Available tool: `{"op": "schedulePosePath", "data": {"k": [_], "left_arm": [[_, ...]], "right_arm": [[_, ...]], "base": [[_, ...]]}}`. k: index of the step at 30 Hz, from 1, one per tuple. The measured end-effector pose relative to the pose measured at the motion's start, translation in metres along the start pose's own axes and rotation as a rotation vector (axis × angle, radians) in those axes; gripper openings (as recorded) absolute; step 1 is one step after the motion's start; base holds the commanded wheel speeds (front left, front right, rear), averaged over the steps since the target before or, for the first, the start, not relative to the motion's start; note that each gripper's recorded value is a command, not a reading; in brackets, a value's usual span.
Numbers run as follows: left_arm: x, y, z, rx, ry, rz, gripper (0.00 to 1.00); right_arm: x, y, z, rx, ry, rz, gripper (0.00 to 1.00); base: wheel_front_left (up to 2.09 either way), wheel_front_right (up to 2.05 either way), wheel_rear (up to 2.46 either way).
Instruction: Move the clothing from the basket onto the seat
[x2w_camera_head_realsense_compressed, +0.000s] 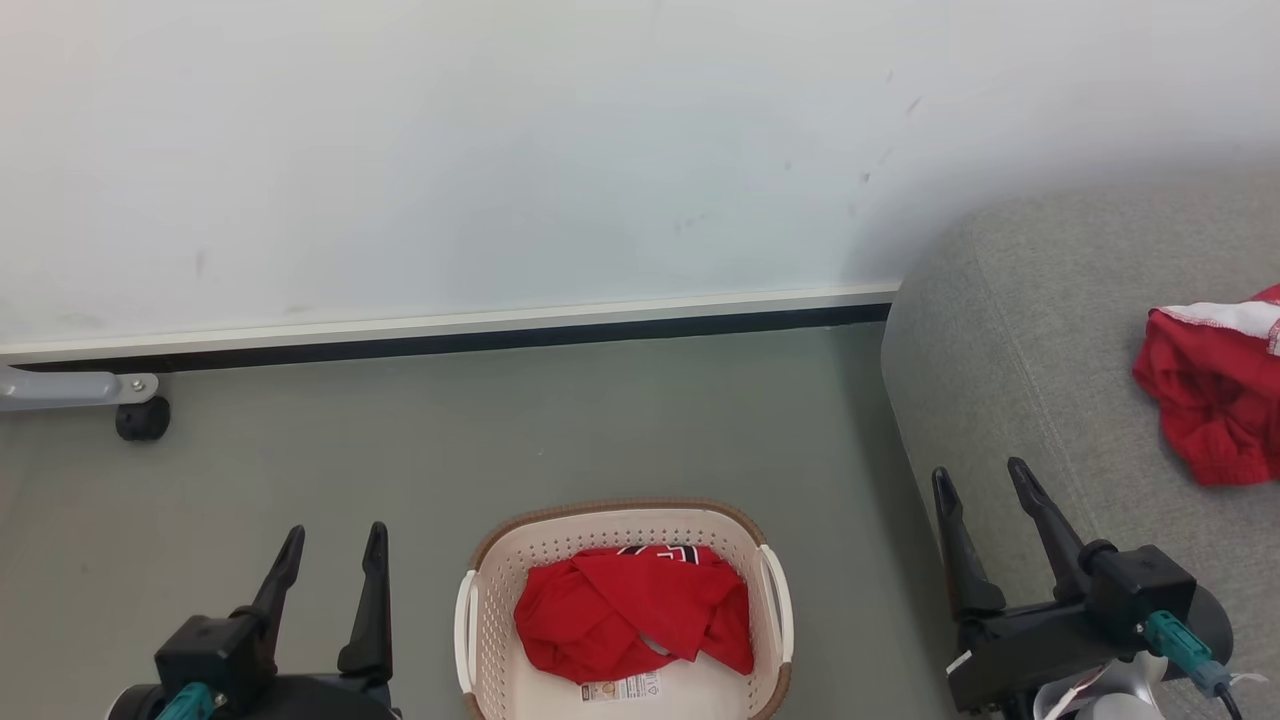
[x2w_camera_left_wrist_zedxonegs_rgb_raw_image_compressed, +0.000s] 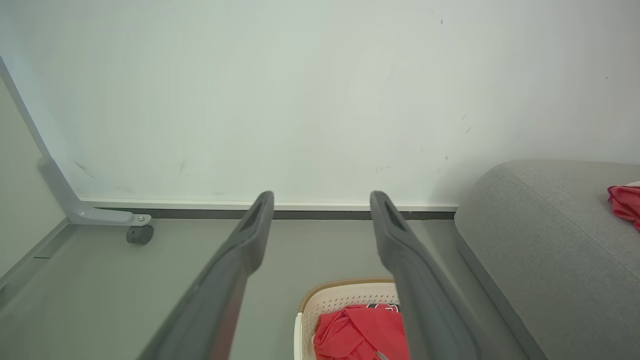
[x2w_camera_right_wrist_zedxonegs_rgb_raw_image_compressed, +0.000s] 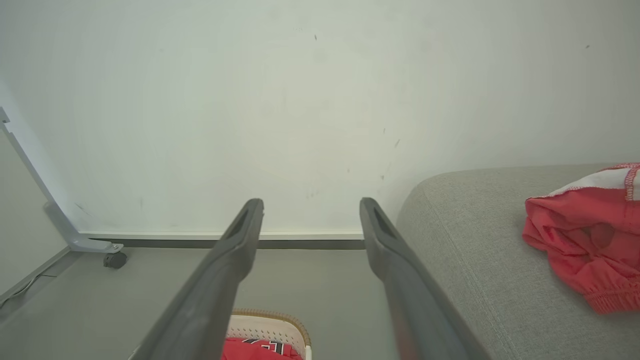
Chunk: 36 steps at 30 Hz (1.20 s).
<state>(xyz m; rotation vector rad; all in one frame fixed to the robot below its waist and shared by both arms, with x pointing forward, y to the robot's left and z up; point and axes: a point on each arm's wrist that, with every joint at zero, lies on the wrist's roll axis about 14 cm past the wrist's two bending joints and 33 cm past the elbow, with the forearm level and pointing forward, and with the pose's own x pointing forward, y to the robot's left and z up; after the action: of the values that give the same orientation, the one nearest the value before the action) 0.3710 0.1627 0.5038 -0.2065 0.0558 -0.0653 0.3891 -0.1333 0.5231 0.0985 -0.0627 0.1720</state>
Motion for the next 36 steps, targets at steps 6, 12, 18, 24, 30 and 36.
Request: {"op": "schedulePosePath", "data": {"k": [6, 12, 18, 24, 30, 36], "left_arm": [[0.001, 0.001, 0.001, 0.000, -0.004, 0.009, 1.00], [0.002, 0.000, 0.000, 0.000, -0.002, 0.008, 1.00], [0.004, 0.001, 0.002, 0.002, -0.007, 0.010, 1.00], [0.008, 0.001, -0.001, 0.022, 0.002, 0.008, 1.00], [0.016, -0.001, -0.013, 0.043, 0.039, -0.004, 1.00], [0.033, -0.004, -0.032, 0.060, 0.091, -0.028, 1.00]], "right_arm": [[0.000, 0.000, 0.005, -0.004, -0.010, -0.004, 1.00], [-0.003, -0.001, 0.003, 0.001, 0.006, -0.009, 1.00], [-0.002, -0.002, 0.006, 0.004, 0.001, -0.012, 1.00], [0.001, -0.001, 0.007, 0.002, 0.002, -0.011, 1.00], [0.010, 0.000, 0.010, 0.005, -0.008, -0.005, 1.00], [0.029, 0.001, 0.013, 0.001, -0.026, 0.003, 1.00]], "base": [[0.00, 0.00, 0.00], [0.00, 0.00, 0.00], [0.00, 0.00, 0.00], [0.00, 0.00, 0.00], [0.00, 0.00, 0.00], [0.00, 0.00, 0.00]]}}
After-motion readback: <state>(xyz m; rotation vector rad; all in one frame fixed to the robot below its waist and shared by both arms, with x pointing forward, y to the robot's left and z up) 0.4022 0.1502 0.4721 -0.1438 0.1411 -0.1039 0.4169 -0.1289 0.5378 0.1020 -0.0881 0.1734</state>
